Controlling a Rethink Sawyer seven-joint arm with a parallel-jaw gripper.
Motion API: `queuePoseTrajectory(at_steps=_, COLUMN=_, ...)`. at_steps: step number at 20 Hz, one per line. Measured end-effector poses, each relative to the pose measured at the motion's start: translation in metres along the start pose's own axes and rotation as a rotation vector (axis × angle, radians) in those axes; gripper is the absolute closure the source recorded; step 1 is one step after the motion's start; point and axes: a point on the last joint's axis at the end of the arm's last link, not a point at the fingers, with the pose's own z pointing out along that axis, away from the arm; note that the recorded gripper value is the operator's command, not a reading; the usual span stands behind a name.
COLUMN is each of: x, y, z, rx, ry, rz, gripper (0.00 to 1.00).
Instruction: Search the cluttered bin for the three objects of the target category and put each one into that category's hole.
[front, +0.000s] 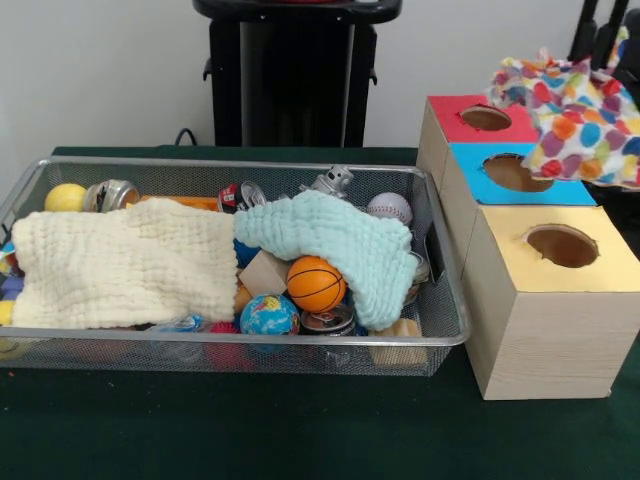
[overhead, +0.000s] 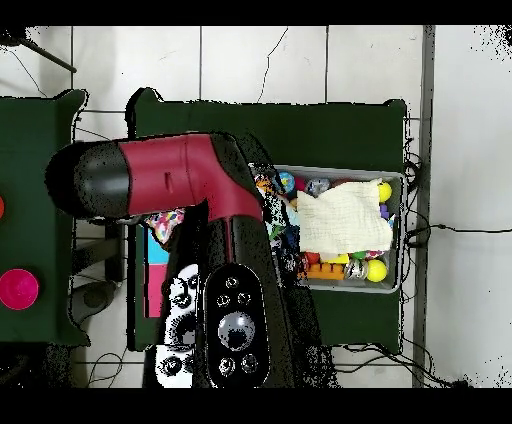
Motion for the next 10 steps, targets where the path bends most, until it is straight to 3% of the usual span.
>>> queuePoseTrajectory(at_steps=4, x=0.013, y=0.027, z=0.008, rx=0.008, ry=-0.015, rz=-0.039, gripper=1.00)
queuePoseTrajectory(at_steps=10, x=0.031, y=0.048, z=0.027, rx=0.032, ry=-0.012, rz=-0.074, gripper=1.00)
